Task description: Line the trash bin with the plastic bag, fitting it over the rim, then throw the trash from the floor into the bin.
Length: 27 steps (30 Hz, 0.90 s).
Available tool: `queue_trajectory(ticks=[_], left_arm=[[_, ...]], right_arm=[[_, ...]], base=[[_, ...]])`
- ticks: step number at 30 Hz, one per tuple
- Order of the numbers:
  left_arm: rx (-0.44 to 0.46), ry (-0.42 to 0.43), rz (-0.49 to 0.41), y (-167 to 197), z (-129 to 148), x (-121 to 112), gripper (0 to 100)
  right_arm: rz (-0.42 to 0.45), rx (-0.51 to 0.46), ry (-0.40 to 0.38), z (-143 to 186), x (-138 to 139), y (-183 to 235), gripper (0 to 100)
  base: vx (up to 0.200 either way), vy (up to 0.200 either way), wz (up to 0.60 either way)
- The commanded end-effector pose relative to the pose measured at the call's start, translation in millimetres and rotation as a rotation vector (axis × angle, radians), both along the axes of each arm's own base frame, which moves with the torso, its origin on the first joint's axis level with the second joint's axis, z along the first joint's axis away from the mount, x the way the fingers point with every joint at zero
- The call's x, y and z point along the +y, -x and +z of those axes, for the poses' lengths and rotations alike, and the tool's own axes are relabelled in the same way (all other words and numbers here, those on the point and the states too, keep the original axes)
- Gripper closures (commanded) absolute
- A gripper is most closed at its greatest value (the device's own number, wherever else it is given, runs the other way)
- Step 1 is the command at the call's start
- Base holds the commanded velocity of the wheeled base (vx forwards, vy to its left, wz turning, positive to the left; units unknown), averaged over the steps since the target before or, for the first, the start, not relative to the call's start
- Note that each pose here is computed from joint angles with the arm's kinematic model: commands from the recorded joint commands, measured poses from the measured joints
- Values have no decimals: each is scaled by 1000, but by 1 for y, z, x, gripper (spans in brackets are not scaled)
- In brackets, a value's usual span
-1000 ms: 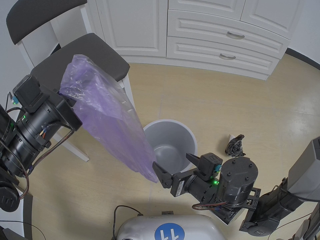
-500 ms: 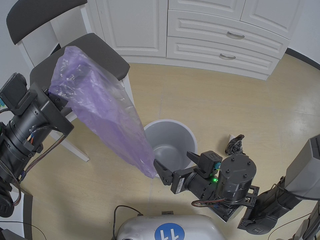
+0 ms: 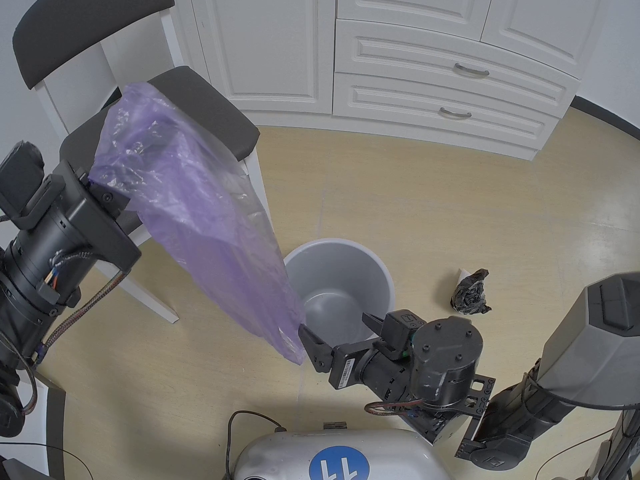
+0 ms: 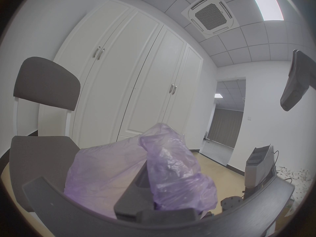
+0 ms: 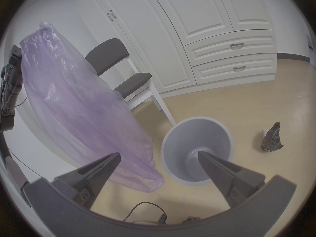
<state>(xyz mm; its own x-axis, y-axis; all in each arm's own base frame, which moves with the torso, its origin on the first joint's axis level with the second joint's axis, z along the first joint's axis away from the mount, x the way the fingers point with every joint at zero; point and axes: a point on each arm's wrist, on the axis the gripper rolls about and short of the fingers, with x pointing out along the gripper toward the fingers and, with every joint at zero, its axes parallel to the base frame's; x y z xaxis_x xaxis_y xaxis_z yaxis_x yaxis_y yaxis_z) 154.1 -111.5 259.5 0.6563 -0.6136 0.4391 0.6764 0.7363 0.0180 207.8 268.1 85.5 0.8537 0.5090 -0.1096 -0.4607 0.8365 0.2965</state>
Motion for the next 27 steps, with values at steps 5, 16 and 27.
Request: queue_trajectory(ticks=[5, 16, 27], left_arm=[[-3, 2, -23, 3, 1, -4, 100], [6, -7, -62, 6, -2, -10, 100], [-17, 12, -107, 18, 3, -12, 100]], right_arm=[[30, 43, 33, -21, 10, 6, 0], [38, 25, -4, -14, 13, 9, 0], [34, -81, -147, -5, 17, 2, 0]], base=[[0, 0, 0], [0, 0, 0], [0, 0, 0]])
